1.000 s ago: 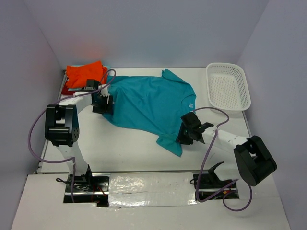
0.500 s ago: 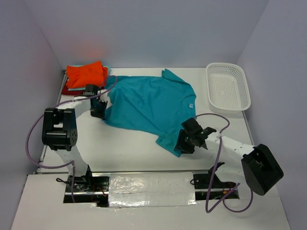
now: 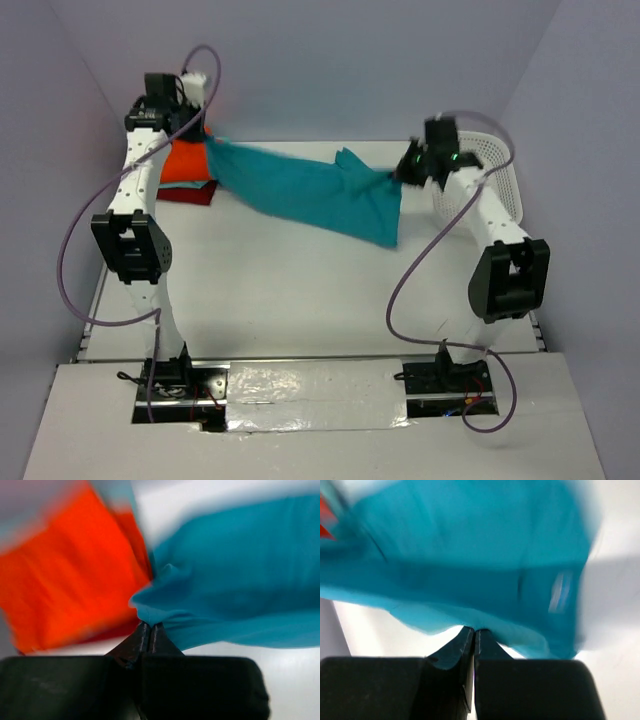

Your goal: Fold and stack the t-shirts

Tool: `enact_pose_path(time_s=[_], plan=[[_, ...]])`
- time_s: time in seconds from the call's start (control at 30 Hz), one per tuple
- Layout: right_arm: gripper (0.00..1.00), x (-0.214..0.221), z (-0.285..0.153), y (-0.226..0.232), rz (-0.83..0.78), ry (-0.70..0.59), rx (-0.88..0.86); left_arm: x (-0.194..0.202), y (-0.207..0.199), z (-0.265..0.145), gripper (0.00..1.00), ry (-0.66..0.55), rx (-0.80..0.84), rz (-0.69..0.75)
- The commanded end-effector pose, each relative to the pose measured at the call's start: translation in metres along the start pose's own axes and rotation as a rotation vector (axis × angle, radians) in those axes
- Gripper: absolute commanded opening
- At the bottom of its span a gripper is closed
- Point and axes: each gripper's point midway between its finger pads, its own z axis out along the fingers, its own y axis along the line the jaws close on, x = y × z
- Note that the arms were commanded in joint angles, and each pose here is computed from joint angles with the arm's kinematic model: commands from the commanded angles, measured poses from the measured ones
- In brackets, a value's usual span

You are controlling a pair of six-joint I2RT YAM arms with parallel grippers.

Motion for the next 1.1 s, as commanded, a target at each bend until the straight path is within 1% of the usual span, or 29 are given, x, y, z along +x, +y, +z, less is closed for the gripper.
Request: enact_pose_path(time_s=[0.0, 0.03, 0.07, 0.1, 0.13, 0.17, 0.2, 0.23, 0.27, 0.3, 0.33, 0.37, 0.4, 0.43, 0.47, 0.5, 0.53, 0.57, 0.6, 0.67, 0.7, 0.73, 0.77, 0.87, 0.9, 0.93, 1.0, 1.07], plan=[[0.00, -0.133, -0.086, 0.047, -0.180, -0.294, -0.017, -0.113, 0.016, -0.056, 0.00, -0.309, -0.027, -0.011], [0.00, -0.145, -0.099, 0.051, -0.193, -0.323, -0.006, -0.138, 0.016, -0.078, 0.00, -0.396, -0.029, 0.011], [0.00, -0.149, -0.112, 0.055, -0.211, -0.333, 0.005, -0.155, 0.018, -0.091, 0.00, -0.472, -0.047, 0.027], [0.00, -0.161, -0.134, 0.065, -0.242, -0.392, -0.005, -0.163, 0.019, -0.102, 0.00, -0.512, -0.059, 0.025], [0.00, -0.161, -0.143, 0.065, -0.249, -0.404, -0.003, -0.158, 0.017, -0.117, 0.00, -0.531, -0.067, 0.021], [0.00, -0.161, -0.160, 0.069, -0.262, -0.436, -0.015, -0.164, 0.017, -0.127, 0.00, -0.578, -0.073, 0.030], [0.00, -0.154, -0.161, 0.064, -0.266, -0.430, -0.003, -0.152, 0.013, -0.123, 0.00, -0.553, -0.061, 0.027], [0.00, -0.149, -0.166, 0.062, -0.267, -0.436, -0.009, -0.154, 0.006, -0.144, 0.00, -0.582, -0.053, 0.043], [0.00, -0.145, -0.185, 0.066, -0.273, -0.479, -0.035, -0.149, 0.000, -0.147, 0.00, -0.574, -0.029, 0.058], [0.00, -0.127, -0.173, 0.054, -0.261, -0.433, -0.022, -0.132, -0.004, -0.141, 0.00, -0.518, -0.012, 0.047], [0.00, -0.118, -0.174, 0.050, -0.257, -0.428, -0.031, -0.127, -0.009, -0.156, 0.00, -0.518, -0.011, 0.057], [0.00, -0.110, -0.195, 0.053, -0.259, -0.476, -0.064, -0.116, -0.010, -0.157, 0.00, -0.489, -0.017, 0.079], [0.00, -0.087, -0.179, 0.034, -0.241, -0.423, -0.041, -0.099, -0.013, -0.157, 0.00, -0.437, -0.016, 0.078], [0.00, -0.076, -0.181, 0.029, -0.223, -0.421, -0.049, -0.078, -0.017, -0.160, 0.00, -0.392, -0.017, 0.079], [0.00, -0.064, -0.200, 0.028, -0.221, -0.460, -0.079, -0.062, -0.019, -0.160, 0.00, -0.354, -0.018, 0.107], [0.00, -0.039, -0.183, 0.009, -0.198, -0.403, -0.057, -0.028, -0.026, -0.160, 0.00, -0.265, -0.003, 0.101], [0.00, -0.023, -0.182, 0.003, -0.189, -0.382, -0.065, -0.010, -0.029, -0.159, 0.00, -0.218, 0.002, 0.108], [0.00, 0.003, -0.179, -0.014, -0.182, -0.356, -0.059, 0.009, -0.030, -0.158, 0.00, -0.170, 0.001, 0.131], [0.00, 0.020, -0.177, -0.021, -0.177, -0.334, -0.059, 0.047, -0.036, -0.157, 0.00, -0.073, 0.013, 0.121], [0.00, 0.064, -0.169, -0.047, -0.149, -0.261, -0.042, 0.086, -0.042, -0.157, 0.00, 0.023, 0.031, 0.148], [0.00, 0.080, -0.167, -0.054, -0.143, -0.231, -0.042, 0.118, -0.050, -0.158, 0.00, 0.091, 0.049, 0.145], [0.00, 0.098, -0.163, -0.064, -0.132, -0.185, -0.030, 0.140, -0.054, -0.160, 0.00, 0.149, 0.062, 0.144], [0.00, 0.123, -0.157, -0.076, -0.111, -0.140, -0.038, 0.175, -0.061, -0.154, 0.00, 0.233, 0.093, 0.150], [0.00, 0.168, -0.146, -0.092, -0.064, -0.035, -0.064, 0.224, -0.064, -0.161, 0.00, 0.352, 0.090, 0.174], [0.00, 0.177, -0.143, -0.092, -0.057, -0.010, -0.084, 0.249, -0.066, -0.161, 0.00, 0.416, 0.092, 0.178], [0.00, 0.183, -0.144, -0.091, -0.049, -0.005, -0.104, 0.260, -0.066, -0.162, 0.00, 0.443, 0.094, 0.189], [0.00, 0.193, -0.139, -0.099, -0.024, 0.023, -0.079, 0.285, -0.068, -0.165, 0.00, 0.509, 0.096, 0.196], [0.00, 0.199, -0.137, -0.106, -0.020, 0.049, -0.050, 0.295, -0.066, -0.167, 0.00, 0.541, 0.081, 0.206]])
